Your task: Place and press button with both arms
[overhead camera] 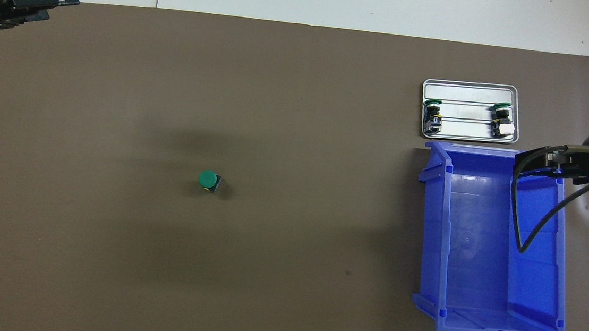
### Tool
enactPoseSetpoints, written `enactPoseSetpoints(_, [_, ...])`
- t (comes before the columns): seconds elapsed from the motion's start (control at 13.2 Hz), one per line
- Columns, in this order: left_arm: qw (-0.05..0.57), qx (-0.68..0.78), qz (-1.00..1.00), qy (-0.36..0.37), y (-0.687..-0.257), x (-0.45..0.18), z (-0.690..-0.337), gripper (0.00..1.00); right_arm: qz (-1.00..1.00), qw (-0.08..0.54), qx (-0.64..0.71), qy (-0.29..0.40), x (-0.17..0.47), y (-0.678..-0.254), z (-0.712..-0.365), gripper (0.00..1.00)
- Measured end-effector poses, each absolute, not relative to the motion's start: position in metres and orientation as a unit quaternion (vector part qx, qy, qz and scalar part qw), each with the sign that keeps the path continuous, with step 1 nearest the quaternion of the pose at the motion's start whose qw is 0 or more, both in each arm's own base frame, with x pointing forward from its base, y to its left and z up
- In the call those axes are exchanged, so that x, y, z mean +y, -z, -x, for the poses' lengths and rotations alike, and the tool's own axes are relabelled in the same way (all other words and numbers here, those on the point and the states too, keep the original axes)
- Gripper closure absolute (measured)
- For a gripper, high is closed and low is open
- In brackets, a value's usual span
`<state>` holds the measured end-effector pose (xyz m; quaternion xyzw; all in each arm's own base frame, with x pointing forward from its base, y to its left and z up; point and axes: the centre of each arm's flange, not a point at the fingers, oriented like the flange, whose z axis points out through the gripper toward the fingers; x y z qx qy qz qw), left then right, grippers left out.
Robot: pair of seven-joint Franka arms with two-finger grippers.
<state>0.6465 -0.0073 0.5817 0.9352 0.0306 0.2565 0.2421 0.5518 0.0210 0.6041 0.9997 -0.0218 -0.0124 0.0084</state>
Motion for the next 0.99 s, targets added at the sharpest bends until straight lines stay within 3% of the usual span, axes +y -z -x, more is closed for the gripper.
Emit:
enactPoseSetpoints(0.53, [-0.004,-0.139,-0.982,-0.127,-0.579,-0.028,-0.611,0.0,-1.0,0.008,-0.022,0.012,0.021,-0.604,-0.552,0.0])
enactPoseSetpoints(0.99, [-0.014,-0.146,-0.989,-0.03,-0.573,-0.018,-0.584,0.0,-1.0,0.008,-0.022,0.012,0.021,-0.604,-0.552,0.0])
